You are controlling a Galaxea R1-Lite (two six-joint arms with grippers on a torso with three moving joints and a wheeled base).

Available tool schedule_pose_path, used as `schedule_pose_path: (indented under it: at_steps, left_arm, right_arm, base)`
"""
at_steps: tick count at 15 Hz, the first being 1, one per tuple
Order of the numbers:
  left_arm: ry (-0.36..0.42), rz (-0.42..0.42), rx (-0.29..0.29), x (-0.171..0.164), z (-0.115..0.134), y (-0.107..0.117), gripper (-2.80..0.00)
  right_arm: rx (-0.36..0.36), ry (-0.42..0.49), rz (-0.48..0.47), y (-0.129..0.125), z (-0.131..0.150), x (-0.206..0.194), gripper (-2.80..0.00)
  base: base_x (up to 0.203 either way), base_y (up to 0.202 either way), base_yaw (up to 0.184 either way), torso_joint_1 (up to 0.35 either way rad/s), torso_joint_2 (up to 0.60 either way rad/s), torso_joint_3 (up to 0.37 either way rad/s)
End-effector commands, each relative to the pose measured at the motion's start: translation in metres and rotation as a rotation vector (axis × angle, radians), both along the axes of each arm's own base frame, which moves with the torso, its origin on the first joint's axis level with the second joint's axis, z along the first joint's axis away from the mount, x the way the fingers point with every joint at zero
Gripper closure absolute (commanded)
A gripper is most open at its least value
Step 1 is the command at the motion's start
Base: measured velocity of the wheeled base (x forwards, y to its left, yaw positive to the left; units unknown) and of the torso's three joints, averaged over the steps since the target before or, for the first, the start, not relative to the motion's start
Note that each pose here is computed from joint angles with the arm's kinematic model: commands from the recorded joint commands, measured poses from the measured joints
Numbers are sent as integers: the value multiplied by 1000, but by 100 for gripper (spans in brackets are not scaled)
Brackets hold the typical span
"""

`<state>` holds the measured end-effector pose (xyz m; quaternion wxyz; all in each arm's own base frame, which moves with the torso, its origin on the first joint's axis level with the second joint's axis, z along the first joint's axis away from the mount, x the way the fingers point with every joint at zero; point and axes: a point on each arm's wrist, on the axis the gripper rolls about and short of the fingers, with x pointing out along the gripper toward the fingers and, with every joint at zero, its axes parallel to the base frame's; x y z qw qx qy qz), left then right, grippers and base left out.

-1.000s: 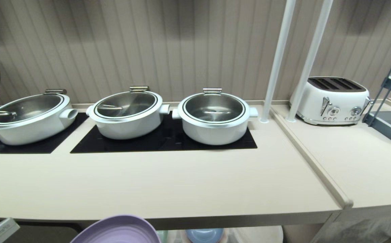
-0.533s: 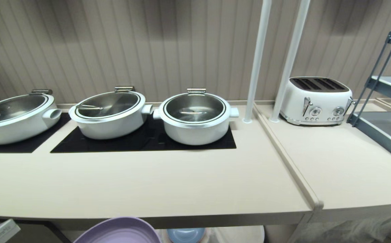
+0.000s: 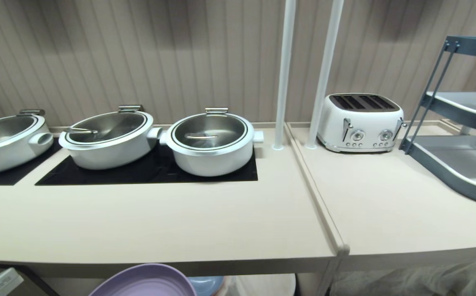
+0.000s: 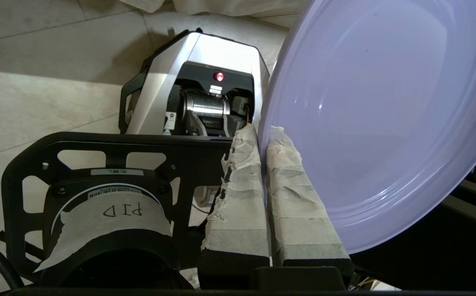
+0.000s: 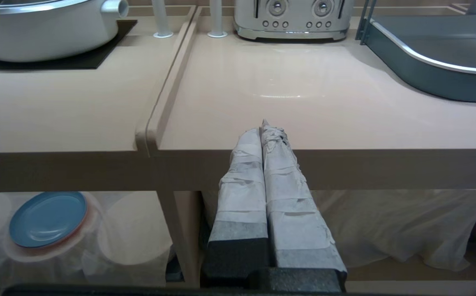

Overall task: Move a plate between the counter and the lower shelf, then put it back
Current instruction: Put the plate in the cupboard

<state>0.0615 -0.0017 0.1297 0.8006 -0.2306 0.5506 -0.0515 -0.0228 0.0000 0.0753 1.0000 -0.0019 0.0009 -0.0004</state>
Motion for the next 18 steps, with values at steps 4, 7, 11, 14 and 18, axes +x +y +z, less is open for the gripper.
schedule_pose_path:
  at_steps: [4,7,11,14,18]
  left_arm:
    - [5,1,-2,0,0,0,0]
    - [7,1,-3,0,-1,0,0]
    - [10,-4,-16,0,-2,0,0]
    - [8,-4,-16,0,-1,0,0]
    - [11,-4,-16,-1,-2,0,0]
  right_arm:
    - [-1,0,1,0,0,0,0]
    - [-1,0,-1,0,0,0,0]
    - [-1,0,1,0,0,0,0]
    - [-1,0,-1,0,0,0,0]
    - [-1,0,1,0,0,0,0]
  base:
    - [0,-190,1,1,2,3]
    - [0,-72,4,2,2,1]
    - [0,0,0,0,0,0]
    - [0,0,0,0,0,0]
    - [0,0,0,0,0,0]
